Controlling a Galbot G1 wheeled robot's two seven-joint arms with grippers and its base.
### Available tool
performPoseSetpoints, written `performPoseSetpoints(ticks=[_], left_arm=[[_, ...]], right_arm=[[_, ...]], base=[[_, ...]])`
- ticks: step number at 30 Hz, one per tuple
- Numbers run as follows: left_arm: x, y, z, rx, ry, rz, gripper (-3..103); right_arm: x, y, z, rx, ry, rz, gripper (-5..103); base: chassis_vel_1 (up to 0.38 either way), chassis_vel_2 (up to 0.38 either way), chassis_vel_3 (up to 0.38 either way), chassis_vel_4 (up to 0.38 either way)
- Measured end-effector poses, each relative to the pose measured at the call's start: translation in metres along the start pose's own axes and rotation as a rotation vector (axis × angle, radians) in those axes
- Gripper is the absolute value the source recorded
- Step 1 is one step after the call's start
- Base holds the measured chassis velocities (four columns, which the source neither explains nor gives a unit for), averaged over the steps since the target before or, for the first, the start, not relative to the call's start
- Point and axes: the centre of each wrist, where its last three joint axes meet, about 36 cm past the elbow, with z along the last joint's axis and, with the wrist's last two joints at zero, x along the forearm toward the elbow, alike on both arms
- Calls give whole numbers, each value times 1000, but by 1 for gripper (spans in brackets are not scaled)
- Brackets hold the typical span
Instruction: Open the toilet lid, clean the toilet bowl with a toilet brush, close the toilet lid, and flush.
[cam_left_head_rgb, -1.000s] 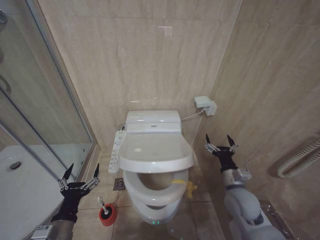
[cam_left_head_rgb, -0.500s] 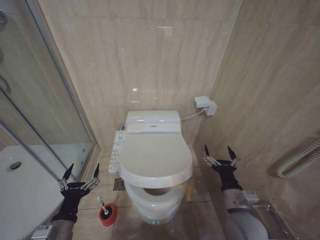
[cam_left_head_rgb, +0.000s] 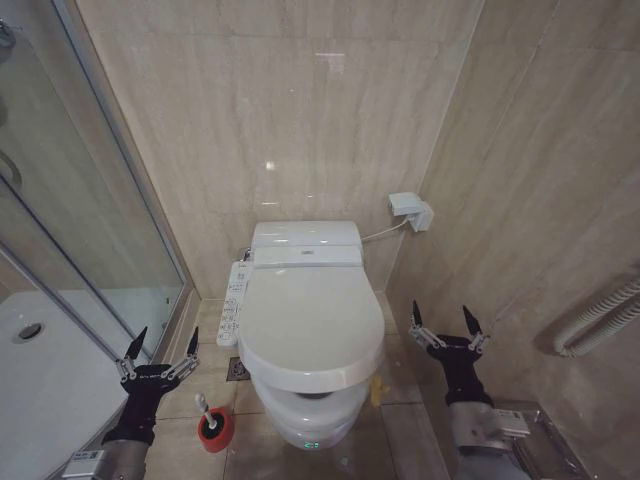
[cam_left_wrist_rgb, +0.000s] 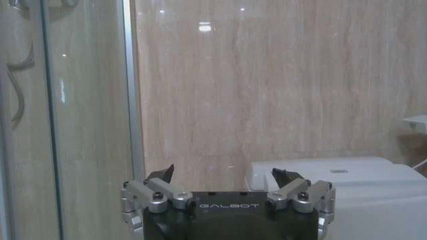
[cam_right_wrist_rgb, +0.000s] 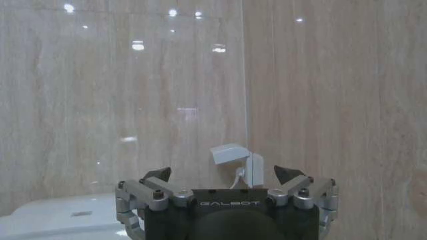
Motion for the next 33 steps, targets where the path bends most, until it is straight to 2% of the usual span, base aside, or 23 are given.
performPoseSetpoints(ticks=[33], left_arm=[[0,0,0,0,0,0,99]], right_arm=[[5,6,-9,-27,-13,3,100]], base=[[0,0,0,0]])
